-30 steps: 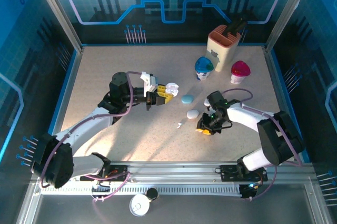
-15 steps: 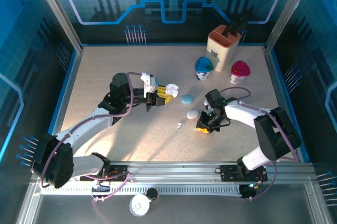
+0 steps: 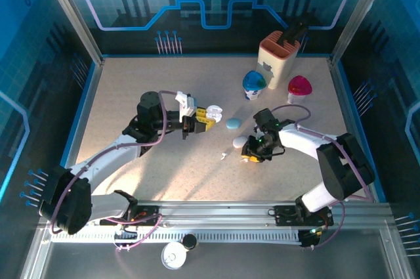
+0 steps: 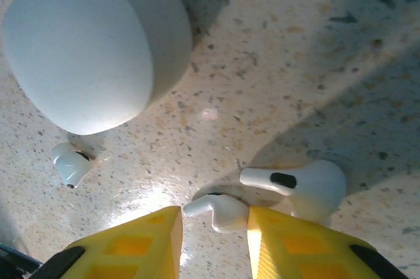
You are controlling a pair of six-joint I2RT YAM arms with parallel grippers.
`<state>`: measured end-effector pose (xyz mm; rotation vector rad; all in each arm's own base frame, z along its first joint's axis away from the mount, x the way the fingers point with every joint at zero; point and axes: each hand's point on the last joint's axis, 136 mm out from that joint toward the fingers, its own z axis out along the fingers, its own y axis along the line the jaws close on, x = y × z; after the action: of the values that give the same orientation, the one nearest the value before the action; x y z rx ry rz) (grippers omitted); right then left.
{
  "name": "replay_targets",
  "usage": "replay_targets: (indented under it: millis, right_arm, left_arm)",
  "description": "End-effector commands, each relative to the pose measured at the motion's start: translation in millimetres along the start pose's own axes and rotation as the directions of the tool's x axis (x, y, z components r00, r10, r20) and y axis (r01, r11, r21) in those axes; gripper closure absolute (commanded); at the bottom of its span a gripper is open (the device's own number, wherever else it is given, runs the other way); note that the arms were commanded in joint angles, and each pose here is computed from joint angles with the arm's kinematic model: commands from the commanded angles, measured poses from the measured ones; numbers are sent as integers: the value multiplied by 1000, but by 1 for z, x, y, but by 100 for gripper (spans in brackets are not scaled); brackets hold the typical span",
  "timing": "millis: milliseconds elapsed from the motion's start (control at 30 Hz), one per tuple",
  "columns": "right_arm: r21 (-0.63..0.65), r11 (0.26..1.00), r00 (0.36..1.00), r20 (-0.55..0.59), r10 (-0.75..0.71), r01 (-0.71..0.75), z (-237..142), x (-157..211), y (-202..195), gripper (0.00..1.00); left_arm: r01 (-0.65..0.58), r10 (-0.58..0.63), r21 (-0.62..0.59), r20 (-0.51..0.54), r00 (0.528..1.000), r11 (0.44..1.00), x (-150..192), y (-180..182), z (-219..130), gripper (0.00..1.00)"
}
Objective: Insert the wireless bluetooth earbuds into the charging case
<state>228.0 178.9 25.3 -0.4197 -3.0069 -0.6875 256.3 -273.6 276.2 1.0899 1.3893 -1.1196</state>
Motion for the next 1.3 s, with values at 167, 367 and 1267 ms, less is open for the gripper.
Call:
replay_targets:
  millis: [167,367,1267]
  right_arm:
    - [-28,998,998,-10,-61,61,6,-4,21,69]
    - [-16,990,989,-32,-142,141,6,-4,38,68]
    - [521,698,866,-203,-457,491,-17,6,25,65]
  left_arm:
    - [-42,42,8,21,999,999,-4,-5,-4,98]
    - [-48,48,-5,20,999,999,-3,-4,-6,98]
    - [-3,11,-152,48,999,988,8,23,-47,98]
